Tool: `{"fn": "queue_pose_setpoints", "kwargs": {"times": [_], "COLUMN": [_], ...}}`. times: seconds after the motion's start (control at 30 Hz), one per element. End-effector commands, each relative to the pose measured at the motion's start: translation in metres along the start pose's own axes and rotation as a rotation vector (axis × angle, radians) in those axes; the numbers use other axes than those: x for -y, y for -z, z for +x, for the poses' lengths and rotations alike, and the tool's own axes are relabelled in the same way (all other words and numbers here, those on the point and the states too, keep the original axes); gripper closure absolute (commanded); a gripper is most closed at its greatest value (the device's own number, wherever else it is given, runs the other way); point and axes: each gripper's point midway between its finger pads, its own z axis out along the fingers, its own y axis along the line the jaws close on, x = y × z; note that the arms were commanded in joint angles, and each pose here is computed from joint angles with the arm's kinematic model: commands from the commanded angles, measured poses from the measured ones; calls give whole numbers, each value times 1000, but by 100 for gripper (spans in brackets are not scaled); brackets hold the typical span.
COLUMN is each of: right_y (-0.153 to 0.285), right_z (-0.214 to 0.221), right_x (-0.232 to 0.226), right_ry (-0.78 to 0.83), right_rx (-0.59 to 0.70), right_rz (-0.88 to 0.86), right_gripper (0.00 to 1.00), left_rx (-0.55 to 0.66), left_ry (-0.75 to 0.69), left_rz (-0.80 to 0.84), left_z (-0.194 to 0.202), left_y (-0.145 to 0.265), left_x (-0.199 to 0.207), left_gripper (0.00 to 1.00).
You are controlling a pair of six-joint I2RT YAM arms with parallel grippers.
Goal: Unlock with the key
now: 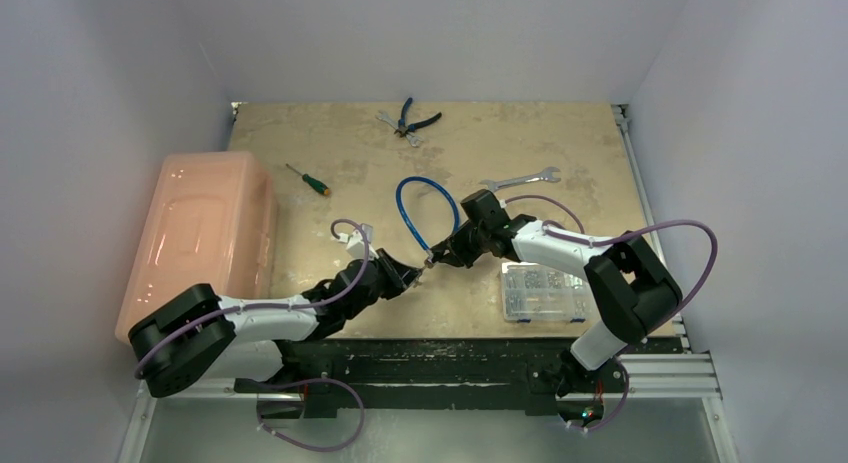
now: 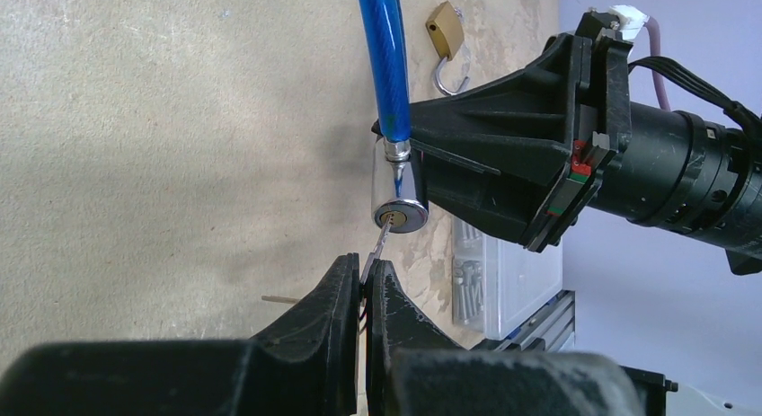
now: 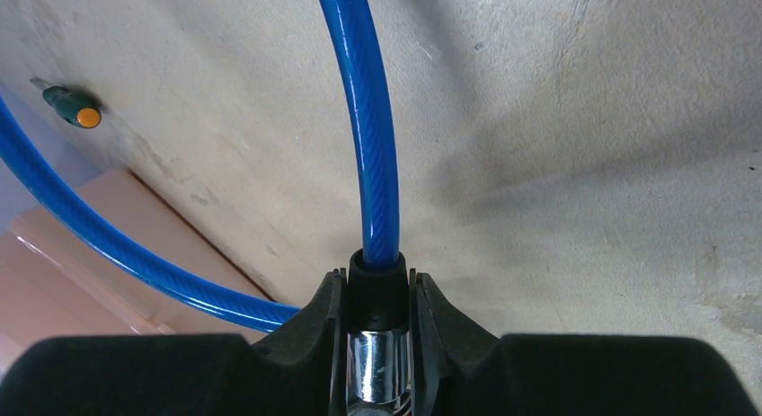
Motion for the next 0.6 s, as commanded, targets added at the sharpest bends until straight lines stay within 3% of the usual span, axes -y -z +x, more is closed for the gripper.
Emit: {"fn": "queue_pose_setpoints", "kwargs": {"times": [0.0,0.57], "right_y": [5,8], "right_z": [10,6], "right_x": [-16,-18], "right_ry": [-5,2], "right_rx": [-36,6], "right_rz": [-57,-40], "right_gripper": [100,100], "left_rx": [43,61], "left_ry": [28,40], "left_rz": [-13,-35], "left_z": [-10,-15], "left_y": [-6,-12], "left_x": [7,11], "left_gripper": [100,100]}}
